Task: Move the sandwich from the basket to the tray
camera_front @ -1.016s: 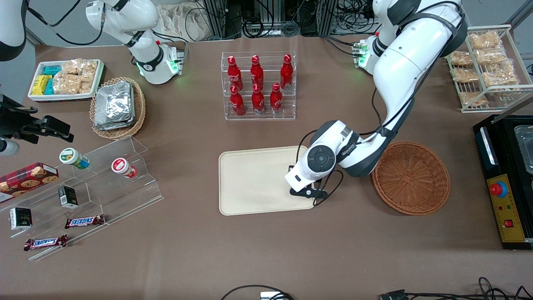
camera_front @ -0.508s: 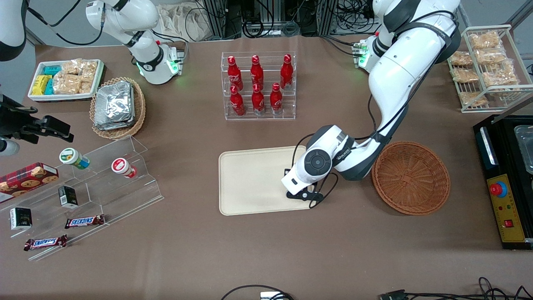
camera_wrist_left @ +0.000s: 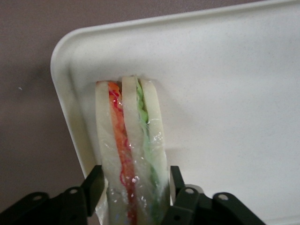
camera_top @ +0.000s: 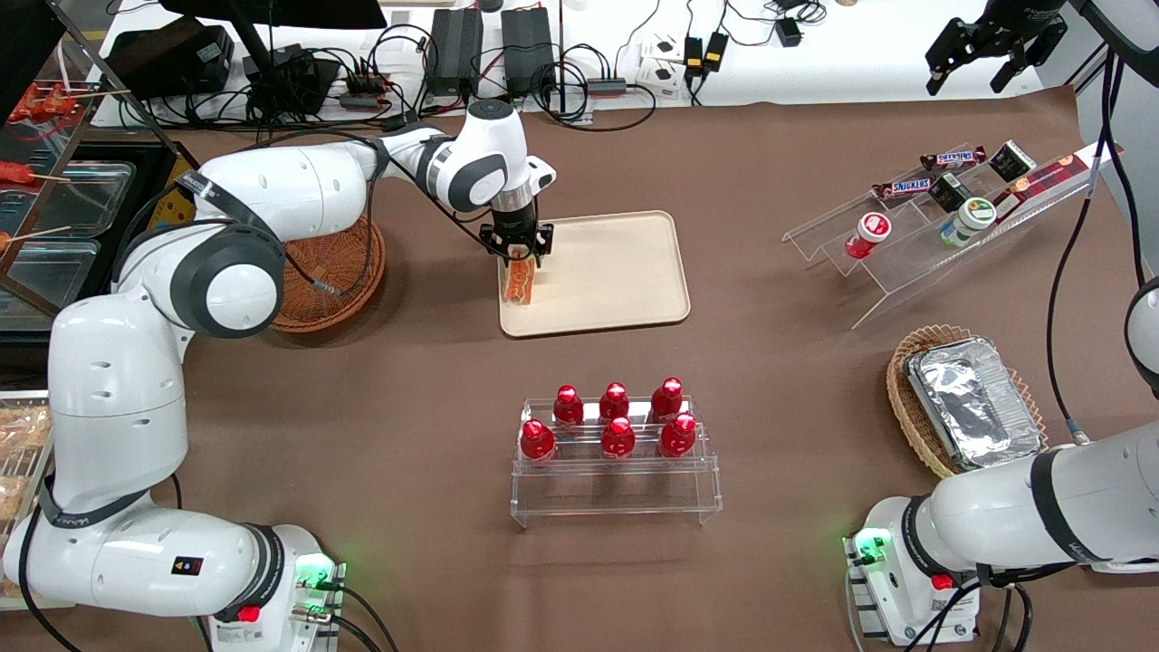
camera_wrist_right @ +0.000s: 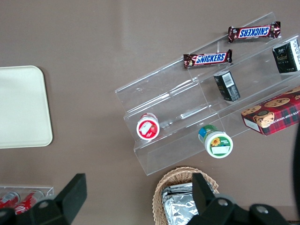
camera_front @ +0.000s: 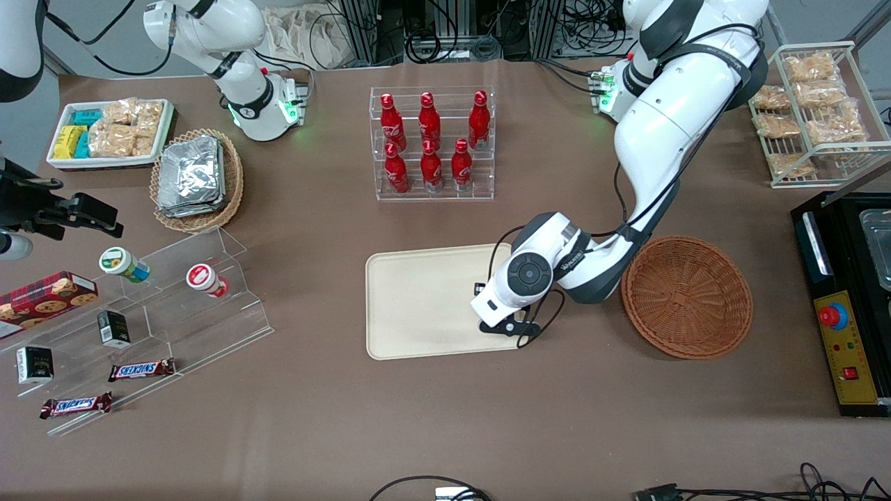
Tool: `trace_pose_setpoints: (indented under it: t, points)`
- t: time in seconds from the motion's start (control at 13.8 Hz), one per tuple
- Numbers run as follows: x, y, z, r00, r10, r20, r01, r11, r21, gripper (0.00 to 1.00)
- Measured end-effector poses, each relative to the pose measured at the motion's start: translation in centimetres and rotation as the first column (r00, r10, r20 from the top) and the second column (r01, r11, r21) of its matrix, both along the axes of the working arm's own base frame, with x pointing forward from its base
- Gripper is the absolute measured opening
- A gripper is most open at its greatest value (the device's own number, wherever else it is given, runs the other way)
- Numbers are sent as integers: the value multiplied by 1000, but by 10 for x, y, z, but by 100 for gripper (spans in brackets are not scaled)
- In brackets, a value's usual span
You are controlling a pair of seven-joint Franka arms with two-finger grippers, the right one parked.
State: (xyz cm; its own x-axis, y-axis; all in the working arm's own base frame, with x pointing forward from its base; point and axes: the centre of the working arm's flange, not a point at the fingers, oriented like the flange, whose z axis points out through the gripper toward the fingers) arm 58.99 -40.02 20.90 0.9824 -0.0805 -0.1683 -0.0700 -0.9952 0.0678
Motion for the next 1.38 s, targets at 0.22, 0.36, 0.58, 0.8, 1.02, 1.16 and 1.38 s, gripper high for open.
trace_pose_setpoints:
  t: [0.22,0.36,0.58,0.8,1.02,1.16,1.38]
  points:
    - [4,1,5,1000,11,10,-11,1000,-6,100]
    - [14,4,15,999,30,29,-29,999,-16,100]
    - [40,22,55,994,71,78,-69,997,-28,100]
    - [52,59,124,991,98,95,-101,994,31,100]
    - [52,112,206,993,59,102,-69,992,102,100]
    - [50,156,249,997,6,80,-16,993,121,100]
    - [43,230,297,997,-72,25,67,988,142,100]
